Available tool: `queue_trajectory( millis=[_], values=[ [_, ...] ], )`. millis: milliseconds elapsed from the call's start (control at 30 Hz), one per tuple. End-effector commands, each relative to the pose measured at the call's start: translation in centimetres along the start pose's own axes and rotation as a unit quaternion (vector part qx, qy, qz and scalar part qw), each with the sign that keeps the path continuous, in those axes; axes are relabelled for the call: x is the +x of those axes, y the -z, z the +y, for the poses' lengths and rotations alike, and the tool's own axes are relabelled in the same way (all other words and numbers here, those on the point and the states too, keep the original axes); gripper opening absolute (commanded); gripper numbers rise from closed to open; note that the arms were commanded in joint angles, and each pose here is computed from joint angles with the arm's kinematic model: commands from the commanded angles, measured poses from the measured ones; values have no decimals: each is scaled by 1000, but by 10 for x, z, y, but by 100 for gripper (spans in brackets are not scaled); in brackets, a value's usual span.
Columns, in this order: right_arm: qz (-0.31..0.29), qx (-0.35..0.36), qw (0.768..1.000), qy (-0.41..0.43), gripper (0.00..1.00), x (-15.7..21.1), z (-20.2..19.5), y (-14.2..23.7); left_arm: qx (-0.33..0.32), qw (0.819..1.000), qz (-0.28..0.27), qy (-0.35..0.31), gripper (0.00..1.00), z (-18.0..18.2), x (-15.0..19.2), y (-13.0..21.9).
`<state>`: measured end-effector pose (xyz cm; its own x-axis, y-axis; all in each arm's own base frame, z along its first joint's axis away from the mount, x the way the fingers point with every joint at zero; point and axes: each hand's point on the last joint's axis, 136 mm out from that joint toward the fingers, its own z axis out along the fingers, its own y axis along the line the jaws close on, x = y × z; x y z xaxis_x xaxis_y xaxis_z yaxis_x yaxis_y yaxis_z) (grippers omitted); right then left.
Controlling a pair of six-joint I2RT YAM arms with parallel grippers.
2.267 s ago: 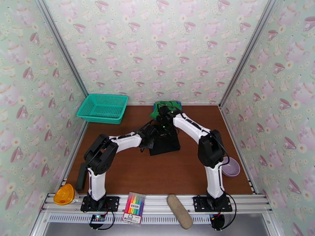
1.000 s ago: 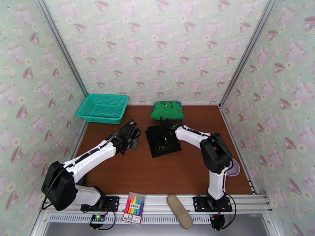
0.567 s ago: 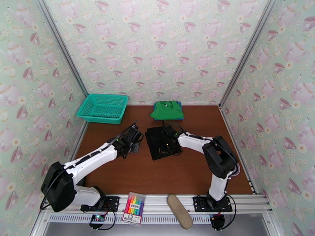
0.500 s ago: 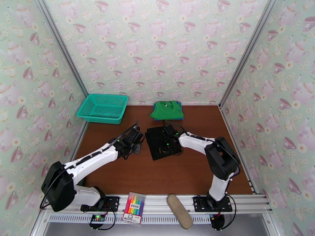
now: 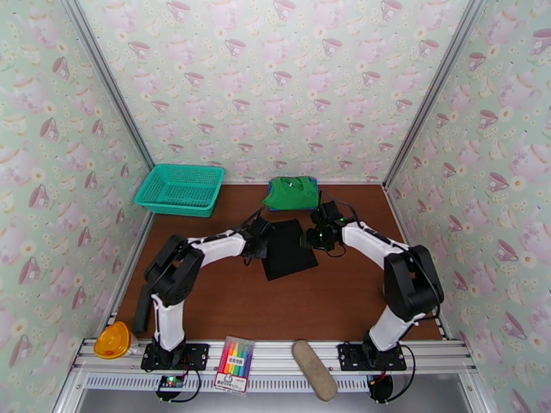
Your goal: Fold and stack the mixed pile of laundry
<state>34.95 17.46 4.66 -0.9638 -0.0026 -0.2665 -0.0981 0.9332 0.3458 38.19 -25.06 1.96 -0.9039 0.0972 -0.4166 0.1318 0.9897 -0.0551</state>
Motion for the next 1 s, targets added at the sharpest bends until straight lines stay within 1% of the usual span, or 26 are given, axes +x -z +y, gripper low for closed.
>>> queue_trajectory(
  millis=[0,67,167,267,367,467,533,633,700,767,800,833,900,967],
  values=[
    [5,-32,999,-31,39,15,1,-20,26,1000,0,-17,0,-15,-13,-22],
    [1,-39,998,-57,35,32,-2,-25,33,999,0,-28,0,-22,-20,-30],
    [-14,-39,996,-81,31,60,-2,-20,45,998,-5,-47,0,-33,-32,-38],
    [-22,-41,995,-91,31,89,7,-13,62,996,-11,-70,0,-47,-44,-44],
    [-34,-62,993,-99,32,113,25,-8,82,993,-22,-88,0,-59,-57,-45],
    [-40,-80,991,-98,33,123,39,0,106,989,-40,-98,0,-75,-67,-40],
    [-53,-76,991,-92,35,119,39,11,113,987,-61,-100,0,-81,-76,-30],
    [-82,-37,995,-47,45,102,34,42,95,985,-114,-86,0,-75,-99,5],
    [-87,-23,996,0,61,88,32,65,62,980,-175,-67,0,-60,-119,51],
    [-83,-19,996,37,71,76,28,82,22,973,-223,-51,0,-43,-129,99],
    [-79,-18,995,55,75,68,24,88,7,972,-233,-42,1,-35,-128,121],
    [-75,-19,995,66,76,62,22,93,-2,972,-234,-35,6,-30,-125,136],
    [-60,-13,993,98,84,44,14,96,-10,976,-215,-17,21,-20,-107,159],
    [-36,-14,991,131,88,31,9,91,3,983,-186,2,39,-20,-80,164]
  ],
)
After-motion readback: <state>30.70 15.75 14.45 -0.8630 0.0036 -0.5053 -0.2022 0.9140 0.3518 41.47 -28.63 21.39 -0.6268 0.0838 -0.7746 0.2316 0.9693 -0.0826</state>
